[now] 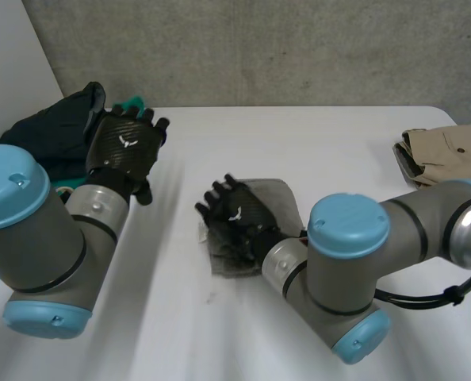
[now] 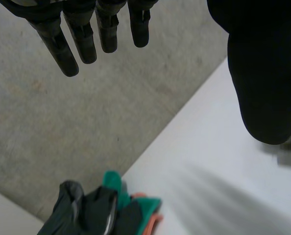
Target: Fold the laundry.
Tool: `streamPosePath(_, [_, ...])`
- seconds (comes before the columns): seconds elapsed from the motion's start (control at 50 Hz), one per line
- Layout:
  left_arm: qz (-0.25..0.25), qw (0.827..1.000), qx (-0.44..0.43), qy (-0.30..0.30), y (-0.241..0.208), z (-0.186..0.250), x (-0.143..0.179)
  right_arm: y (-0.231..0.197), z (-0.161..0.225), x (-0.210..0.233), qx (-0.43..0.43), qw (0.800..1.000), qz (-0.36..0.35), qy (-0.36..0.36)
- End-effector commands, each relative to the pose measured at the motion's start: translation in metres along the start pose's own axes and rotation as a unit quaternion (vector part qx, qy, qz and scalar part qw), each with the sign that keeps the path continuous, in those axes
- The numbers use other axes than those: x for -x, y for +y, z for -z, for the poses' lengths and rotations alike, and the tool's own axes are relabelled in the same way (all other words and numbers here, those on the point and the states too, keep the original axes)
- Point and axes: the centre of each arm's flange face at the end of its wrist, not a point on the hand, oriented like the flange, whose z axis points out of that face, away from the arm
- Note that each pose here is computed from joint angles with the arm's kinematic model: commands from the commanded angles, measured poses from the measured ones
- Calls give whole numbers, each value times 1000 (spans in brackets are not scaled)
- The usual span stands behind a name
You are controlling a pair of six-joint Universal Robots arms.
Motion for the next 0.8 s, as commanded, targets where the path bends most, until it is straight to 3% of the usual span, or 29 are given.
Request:
streamPosePath(0.02, [66, 996, -56, 12, -34, -9, -13, -17, 21, -90, -17, 977, -173, 125])
streamPosePath(0.16, [123, 984, -89, 92, -58, -23, -70, -1, 41, -126, 38, 950, -269, 151])
streamPosePath(0.32, [106, 982, 6, 159, -7, -48, -118, 33, 21, -121, 112, 937, -309, 115])
streamPosePath(0.44, [85, 982, 80, 149, 20, -45, -123, 53, 3, -104, 127, 932, -336, 56])
streamPosePath(0.6, [52, 981, 142, 120, 41, -34, -118, 77, -10, -95, 162, 927, -335, 55])
streamPosePath(0.8, [33, 982, 141, 125, 25, -23, -109, 59, -5, -107, 158, 952, -253, 72])
